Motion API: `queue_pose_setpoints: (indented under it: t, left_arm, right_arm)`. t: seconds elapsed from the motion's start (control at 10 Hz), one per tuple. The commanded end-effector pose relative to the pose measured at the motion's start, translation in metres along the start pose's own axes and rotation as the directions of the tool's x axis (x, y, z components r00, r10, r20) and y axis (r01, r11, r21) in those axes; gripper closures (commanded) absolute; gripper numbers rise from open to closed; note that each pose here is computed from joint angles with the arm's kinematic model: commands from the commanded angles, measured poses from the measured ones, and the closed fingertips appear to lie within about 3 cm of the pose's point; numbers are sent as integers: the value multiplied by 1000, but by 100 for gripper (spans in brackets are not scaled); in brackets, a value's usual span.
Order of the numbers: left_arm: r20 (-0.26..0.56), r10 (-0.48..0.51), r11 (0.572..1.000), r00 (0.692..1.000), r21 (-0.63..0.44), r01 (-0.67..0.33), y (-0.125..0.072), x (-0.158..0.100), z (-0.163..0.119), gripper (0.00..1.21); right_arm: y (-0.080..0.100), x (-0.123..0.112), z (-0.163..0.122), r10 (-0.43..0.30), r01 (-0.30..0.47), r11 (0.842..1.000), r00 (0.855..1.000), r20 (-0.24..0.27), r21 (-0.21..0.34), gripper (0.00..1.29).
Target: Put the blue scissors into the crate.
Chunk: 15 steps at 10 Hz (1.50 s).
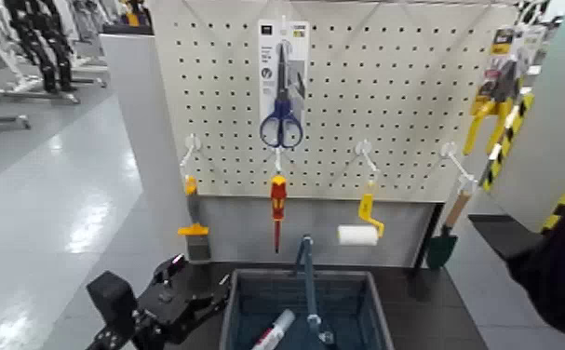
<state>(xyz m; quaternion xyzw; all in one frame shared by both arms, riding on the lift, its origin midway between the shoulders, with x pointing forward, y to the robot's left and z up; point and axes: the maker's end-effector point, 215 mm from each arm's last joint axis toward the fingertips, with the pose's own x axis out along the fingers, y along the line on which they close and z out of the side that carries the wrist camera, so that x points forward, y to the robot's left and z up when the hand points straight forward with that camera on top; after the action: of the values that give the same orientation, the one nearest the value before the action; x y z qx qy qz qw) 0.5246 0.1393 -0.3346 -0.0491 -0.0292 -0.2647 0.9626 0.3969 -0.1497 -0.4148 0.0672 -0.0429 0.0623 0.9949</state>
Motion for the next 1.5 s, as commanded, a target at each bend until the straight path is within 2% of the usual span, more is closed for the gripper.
queue_pose_setpoints:
  t: [0.1, 0.8, 1.5]
  left_arm:
    - [24, -69, 998, 997, -10, 69, 3, 18, 27, 17]
    - [79, -206, 976, 975, 82, 200, 9, 67, 101, 17]
    - [158, -334, 941, 929, 116, 318, -22, 110, 161, 17]
  right_arm:
    - [1, 0, 0, 1, -1, 1000, 1000, 0, 2, 9]
    - [5, 2, 0, 9, -9, 1000, 1000, 2, 5, 9]
    - [11, 6, 0, 24, -24, 1000, 1000, 5, 8, 9]
